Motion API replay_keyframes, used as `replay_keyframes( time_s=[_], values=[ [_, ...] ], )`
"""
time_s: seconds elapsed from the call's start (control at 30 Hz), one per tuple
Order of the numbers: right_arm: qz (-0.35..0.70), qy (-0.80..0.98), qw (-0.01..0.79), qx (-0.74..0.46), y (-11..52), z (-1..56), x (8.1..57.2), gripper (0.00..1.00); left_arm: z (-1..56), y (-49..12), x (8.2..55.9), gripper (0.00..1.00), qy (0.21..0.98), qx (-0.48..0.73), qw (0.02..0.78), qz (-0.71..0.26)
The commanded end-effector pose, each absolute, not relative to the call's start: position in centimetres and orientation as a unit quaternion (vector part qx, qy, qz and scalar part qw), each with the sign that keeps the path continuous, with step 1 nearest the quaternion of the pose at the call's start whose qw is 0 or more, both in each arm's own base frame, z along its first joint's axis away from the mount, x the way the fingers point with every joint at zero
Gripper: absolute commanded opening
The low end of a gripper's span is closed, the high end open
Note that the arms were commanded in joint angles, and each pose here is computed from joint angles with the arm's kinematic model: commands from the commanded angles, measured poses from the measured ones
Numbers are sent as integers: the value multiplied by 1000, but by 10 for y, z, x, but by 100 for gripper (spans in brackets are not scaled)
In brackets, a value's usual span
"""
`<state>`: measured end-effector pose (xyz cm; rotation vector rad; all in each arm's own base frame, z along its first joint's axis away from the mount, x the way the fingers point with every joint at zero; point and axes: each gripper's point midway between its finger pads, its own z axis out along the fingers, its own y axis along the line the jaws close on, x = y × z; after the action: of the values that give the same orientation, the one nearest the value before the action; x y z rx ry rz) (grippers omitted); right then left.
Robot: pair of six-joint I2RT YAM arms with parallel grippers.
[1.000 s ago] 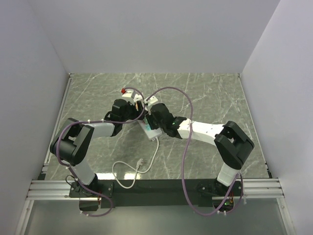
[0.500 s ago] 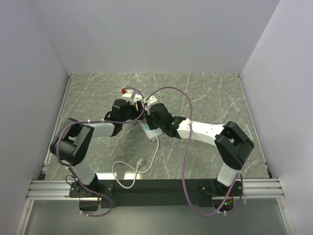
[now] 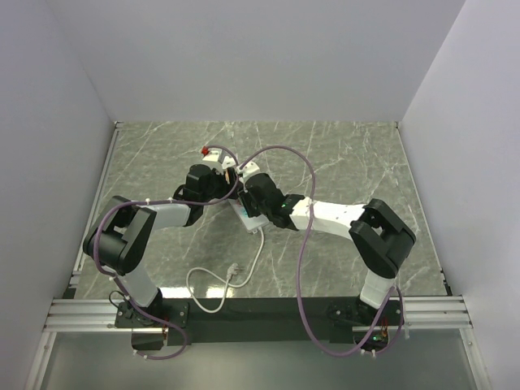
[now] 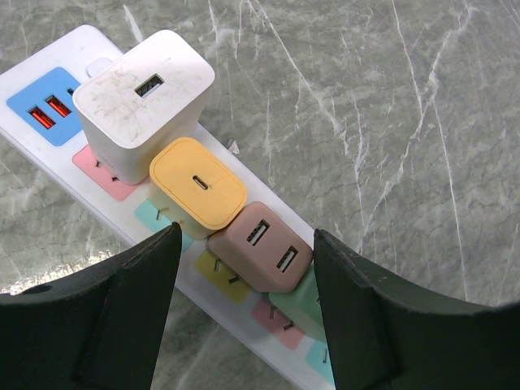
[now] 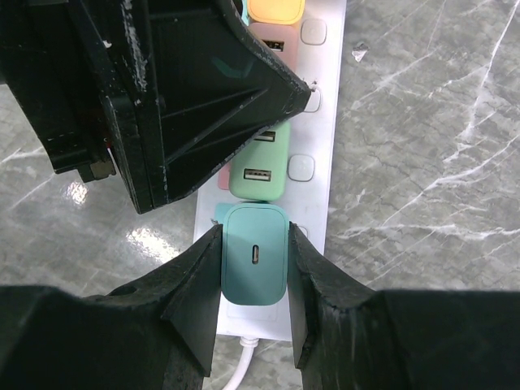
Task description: Insert the plug
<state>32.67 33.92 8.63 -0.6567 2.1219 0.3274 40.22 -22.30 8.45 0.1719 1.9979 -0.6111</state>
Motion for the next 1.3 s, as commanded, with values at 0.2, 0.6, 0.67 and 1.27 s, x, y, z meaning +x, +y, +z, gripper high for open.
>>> replay_keyframes(
  time_s=[0.2, 0.6, 0.67, 1.27],
  values=[
    [130, 846, 453, -250, 350, 98, 338, 0, 88, -226, 406, 71, 825, 85, 500, -250],
    [107, 855, 442, -248, 340, 79, 331, 0, 88, -229, 406, 69, 824, 87, 498, -256],
    [108, 856, 439, -250, 340, 77, 330, 0, 86, -229, 406, 69, 825, 87, 495, -257],
    [114, 868, 410, -258, 342, 53, 315, 0, 88, -228, 405, 68, 825, 89, 496, -256]
  ],
)
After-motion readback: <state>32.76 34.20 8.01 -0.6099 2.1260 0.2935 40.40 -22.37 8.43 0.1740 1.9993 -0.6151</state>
